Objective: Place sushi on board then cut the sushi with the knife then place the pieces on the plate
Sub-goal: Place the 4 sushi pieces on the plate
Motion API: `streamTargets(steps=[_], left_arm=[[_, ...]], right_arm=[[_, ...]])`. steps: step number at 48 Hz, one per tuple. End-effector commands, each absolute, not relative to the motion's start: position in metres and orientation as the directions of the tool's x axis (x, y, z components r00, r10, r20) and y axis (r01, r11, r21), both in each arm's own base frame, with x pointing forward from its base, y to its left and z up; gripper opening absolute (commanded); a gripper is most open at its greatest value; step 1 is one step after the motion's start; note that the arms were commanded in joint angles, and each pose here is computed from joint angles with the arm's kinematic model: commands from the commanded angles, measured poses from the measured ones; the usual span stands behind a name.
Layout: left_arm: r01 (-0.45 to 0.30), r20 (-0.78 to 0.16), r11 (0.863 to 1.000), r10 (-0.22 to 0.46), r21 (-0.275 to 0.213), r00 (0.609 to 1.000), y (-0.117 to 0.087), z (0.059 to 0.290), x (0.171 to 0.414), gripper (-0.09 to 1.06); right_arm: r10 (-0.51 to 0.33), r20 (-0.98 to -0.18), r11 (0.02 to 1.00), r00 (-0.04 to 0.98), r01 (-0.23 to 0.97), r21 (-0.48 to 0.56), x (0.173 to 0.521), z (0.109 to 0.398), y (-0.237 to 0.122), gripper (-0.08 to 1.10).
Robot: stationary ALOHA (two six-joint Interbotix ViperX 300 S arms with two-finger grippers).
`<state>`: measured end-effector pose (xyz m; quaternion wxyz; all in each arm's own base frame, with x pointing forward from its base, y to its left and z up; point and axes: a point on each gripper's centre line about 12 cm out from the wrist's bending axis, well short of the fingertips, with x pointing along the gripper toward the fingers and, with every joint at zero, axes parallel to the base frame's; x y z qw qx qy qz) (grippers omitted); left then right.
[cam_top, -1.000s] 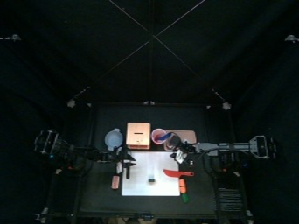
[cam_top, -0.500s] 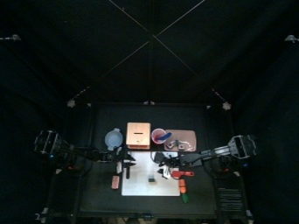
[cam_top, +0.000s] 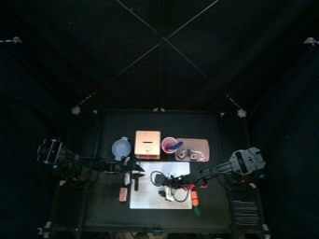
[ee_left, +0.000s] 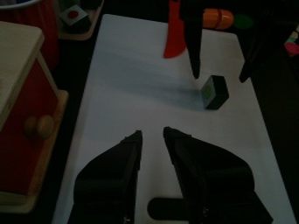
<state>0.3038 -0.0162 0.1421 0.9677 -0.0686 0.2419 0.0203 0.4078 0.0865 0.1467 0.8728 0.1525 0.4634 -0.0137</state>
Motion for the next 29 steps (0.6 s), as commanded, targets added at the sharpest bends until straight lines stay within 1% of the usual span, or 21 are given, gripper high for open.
streamTargets(steps=[1, 14, 20, 26, 29], left_arm=[[-0.072, -0.453, 0.99, 0.008, -0.123, 0.891, -0.015, 0.147, 0.307, 0.69], [-0.073, -0.456, 0.99, 0.009, -0.123, 0.89, -0.015, 0.146, 0.306, 0.69], [-0.073, -0.456, 0.99, 0.009, -0.123, 0.89, -0.015, 0.146, 0.306, 0.69], [-0.073, -0.456, 0.99, 0.009, -0.123, 0.89, -0.015, 0.146, 0.306, 0.69], [-0.073, -0.456, 0.99, 0.009, -0.123, 0.89, -0.015, 0.146, 0.306, 0.69]], right_arm=[[0.121, -0.799, 0.955, 0.59, 0.15, 0.256, 0.416, 0.16, 0.089, 0.93], [0.099, -0.833, 0.971, 0.544, 0.13, 0.2, 0.421, 0.144, 0.093, 0.93], [0.094, -0.848, 0.974, 0.521, 0.128, 0.187, 0.421, 0.137, 0.095, 0.9], [0.091, -0.858, 0.975, 0.506, 0.128, 0.179, 0.42, 0.133, 0.096, 0.83], [0.09, -0.857, 0.976, 0.508, 0.128, 0.178, 0.421, 0.134, 0.095, 0.76]])
